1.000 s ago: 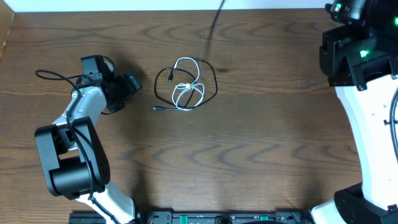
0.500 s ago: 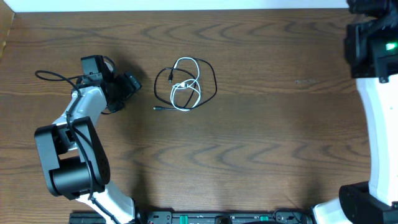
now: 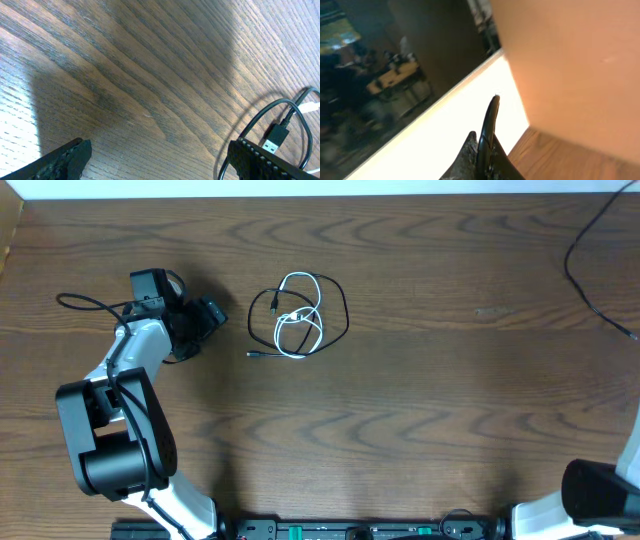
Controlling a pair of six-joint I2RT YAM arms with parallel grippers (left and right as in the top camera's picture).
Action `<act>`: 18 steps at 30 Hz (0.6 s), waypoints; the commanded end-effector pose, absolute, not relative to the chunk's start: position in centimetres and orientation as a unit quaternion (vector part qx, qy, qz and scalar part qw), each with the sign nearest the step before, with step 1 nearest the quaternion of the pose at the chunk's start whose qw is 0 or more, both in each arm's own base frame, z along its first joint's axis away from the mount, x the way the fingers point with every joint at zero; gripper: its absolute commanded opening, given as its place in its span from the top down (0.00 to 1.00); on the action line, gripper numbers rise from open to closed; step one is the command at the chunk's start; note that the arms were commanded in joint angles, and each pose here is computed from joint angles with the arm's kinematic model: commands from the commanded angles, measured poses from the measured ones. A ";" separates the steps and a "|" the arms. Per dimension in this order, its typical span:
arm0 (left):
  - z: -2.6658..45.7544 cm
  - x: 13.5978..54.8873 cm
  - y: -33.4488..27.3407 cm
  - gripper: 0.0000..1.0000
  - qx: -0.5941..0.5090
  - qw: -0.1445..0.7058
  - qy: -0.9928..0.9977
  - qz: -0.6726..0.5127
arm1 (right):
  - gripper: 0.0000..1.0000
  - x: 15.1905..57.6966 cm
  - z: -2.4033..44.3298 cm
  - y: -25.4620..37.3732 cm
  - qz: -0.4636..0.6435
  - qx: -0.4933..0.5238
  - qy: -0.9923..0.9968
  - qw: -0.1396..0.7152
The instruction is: Untangle cables
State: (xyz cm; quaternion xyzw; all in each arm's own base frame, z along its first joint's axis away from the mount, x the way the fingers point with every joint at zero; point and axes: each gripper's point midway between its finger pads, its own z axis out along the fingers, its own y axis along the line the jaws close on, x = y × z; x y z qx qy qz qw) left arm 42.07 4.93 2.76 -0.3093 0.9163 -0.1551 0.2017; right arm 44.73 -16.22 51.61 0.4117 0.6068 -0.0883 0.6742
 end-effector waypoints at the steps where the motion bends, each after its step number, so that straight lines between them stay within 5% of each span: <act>1: 1.8 41.4 4.9 0.07 -0.315 0.188 0.918 -0.152 | 0.99 48.1 49.2 -14.3 0.037 0.410 0.635 0.653; 13: 1.8 41.4 4.9 0.08 -0.315 0.188 0.918 -0.152 | 0.99 53.9 35.2 -5.5 0.196 0.302 0.815 0.454; 18: 1.8 41.4 4.9 0.08 -0.315 0.188 0.918 -0.152 | 0.99 54.8 31.9 -0.2 0.223 0.183 0.865 0.411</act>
